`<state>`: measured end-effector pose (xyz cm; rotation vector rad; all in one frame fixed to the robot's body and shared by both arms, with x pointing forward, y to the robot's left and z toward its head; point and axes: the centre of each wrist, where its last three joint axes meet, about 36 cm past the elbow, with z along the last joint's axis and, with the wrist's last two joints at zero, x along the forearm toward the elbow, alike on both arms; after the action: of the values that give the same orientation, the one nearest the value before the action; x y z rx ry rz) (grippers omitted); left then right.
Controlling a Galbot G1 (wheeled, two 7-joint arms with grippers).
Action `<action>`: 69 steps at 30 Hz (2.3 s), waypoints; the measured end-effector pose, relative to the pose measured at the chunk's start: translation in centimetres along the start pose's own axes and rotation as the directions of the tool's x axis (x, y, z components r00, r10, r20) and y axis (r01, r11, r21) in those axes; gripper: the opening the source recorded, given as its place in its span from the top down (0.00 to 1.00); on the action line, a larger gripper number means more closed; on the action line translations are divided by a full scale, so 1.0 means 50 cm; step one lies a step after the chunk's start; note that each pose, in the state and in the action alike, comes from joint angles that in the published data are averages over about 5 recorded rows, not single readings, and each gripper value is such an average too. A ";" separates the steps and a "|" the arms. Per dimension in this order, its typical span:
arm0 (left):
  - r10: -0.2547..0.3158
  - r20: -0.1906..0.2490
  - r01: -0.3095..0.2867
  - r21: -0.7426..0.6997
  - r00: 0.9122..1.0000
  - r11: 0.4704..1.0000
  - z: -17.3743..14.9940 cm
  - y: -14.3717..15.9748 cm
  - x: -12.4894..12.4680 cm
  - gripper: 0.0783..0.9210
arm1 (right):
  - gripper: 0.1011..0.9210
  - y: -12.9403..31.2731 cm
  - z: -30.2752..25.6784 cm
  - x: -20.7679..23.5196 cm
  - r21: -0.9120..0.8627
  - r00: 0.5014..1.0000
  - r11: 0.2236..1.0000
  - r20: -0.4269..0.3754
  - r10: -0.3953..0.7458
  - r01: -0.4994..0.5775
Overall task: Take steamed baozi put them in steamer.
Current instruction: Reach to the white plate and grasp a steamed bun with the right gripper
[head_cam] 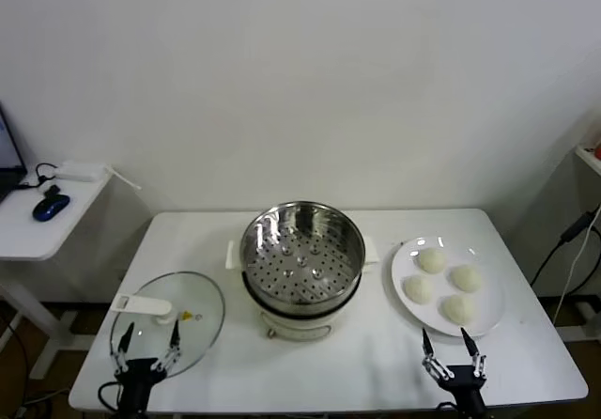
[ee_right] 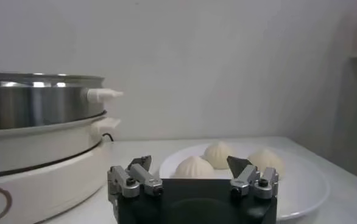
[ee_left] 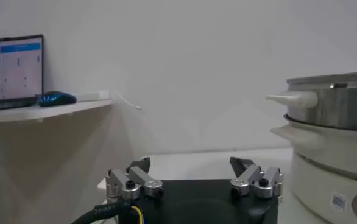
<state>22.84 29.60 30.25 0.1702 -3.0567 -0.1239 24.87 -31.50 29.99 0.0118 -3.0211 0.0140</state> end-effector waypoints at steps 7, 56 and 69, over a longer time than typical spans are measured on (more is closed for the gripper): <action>0.014 0.006 -0.014 -0.001 1.000 1.000 0.003 -0.005 0.000 0.12 | 0.12 -0.055 -0.080 -0.095 0.059 0.999 0.998 -0.023 0.036 -0.035; 0.095 0.025 -0.093 -0.082 0.995 0.992 0.050 0.001 0.002 0.12 | 0.12 -0.211 -0.616 -0.786 0.334 0.332 -0.043 -0.942 -0.058 0.941; 0.094 0.008 -0.093 -0.099 0.996 0.991 0.065 0.003 0.012 0.12 | 0.12 -0.198 -0.519 -0.859 0.274 0.273 -0.070 -0.962 -0.022 0.959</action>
<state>21.94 29.94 27.06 0.0200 -3.0559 -0.2706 70.71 -40.81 50.65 1.1969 -1.2916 1.3808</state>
